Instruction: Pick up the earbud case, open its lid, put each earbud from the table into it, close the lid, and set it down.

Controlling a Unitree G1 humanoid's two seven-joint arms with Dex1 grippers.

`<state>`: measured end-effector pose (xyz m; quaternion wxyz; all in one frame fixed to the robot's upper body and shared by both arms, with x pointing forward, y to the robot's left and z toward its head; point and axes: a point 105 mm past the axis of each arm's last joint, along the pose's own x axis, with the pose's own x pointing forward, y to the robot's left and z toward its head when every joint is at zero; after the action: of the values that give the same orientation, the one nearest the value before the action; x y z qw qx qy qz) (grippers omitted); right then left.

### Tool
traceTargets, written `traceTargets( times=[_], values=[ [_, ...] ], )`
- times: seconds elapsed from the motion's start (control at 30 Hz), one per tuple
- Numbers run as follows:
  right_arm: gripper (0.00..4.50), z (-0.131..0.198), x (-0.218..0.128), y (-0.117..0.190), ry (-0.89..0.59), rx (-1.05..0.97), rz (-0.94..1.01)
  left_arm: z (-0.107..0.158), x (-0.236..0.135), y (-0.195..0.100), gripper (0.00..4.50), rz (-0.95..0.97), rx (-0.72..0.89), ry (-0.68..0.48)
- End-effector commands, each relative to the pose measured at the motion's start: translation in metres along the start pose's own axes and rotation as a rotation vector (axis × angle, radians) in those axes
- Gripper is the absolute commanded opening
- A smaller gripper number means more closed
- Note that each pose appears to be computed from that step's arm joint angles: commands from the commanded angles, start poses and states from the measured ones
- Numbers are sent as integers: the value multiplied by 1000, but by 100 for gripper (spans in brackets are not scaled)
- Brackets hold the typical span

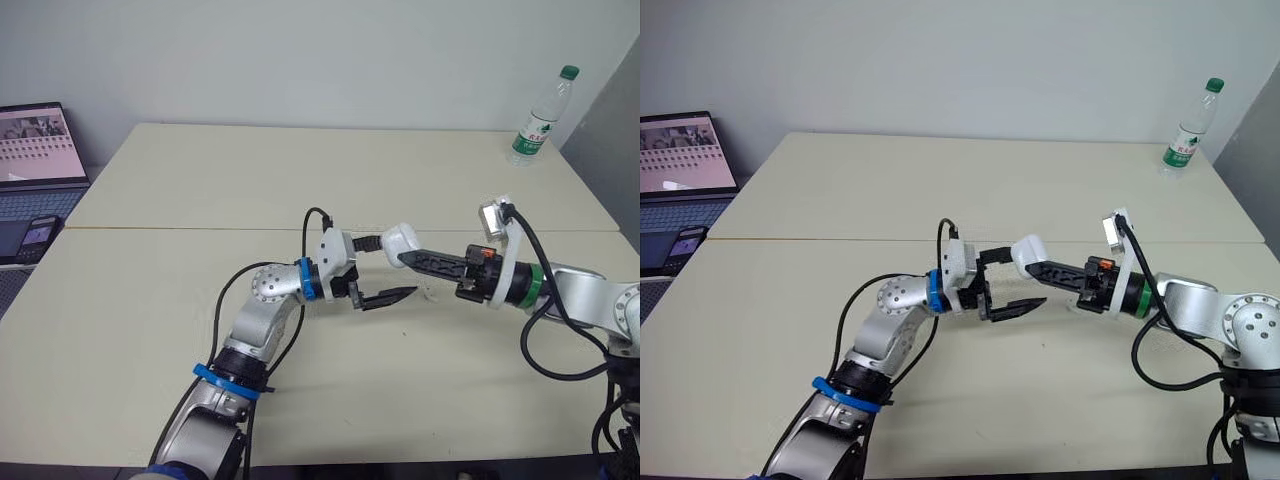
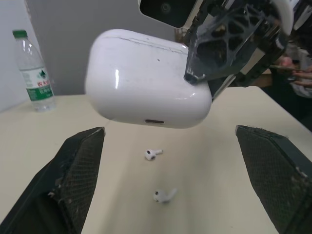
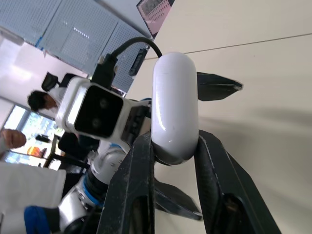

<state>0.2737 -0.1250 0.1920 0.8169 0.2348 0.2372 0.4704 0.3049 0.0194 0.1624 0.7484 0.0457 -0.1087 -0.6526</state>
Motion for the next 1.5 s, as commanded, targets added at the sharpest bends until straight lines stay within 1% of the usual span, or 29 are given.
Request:
traceTargets(
  times=[0.03,0.1,0.17,0.27,0.4,0.53,0.7,0.77,1.0,1.43,1.5],
  values=[
    [73,-13,-14,-6,132,-215,-21,12,-19,-3,450,-52,-147,18],
    [73,-23,-18,-9,211,-318,5,11,-25,-5,450,-62,-239,59],
    [73,-27,-19,-10,265,-414,38,12,-27,-7,450,-84,-328,67],
    [73,-28,-16,-6,307,-535,102,8,-28,-11,450,-110,-408,111],
    [73,-27,-10,-3,369,-697,149,6,-25,-24,450,-200,-446,154],
    [73,-28,-5,-2,418,-763,181,9,-22,-32,450,-258,-441,158],
    [73,-31,-2,-4,472,-773,179,12,-19,-35,450,-285,-436,154],
    [73,-31,-2,-4,481,-768,171,8,-19,-38,450,-296,-431,173],
    [73,-27,5,5,470,-744,193,-1,-21,-41,450,-302,-419,209],
    [73,-29,18,11,468,-718,183,-3,-20,-42,450,-311,-416,214],
    [73,-29,18,10,468,-715,177,-3,-20,-42,412,-314,-416,214]
  ],
)
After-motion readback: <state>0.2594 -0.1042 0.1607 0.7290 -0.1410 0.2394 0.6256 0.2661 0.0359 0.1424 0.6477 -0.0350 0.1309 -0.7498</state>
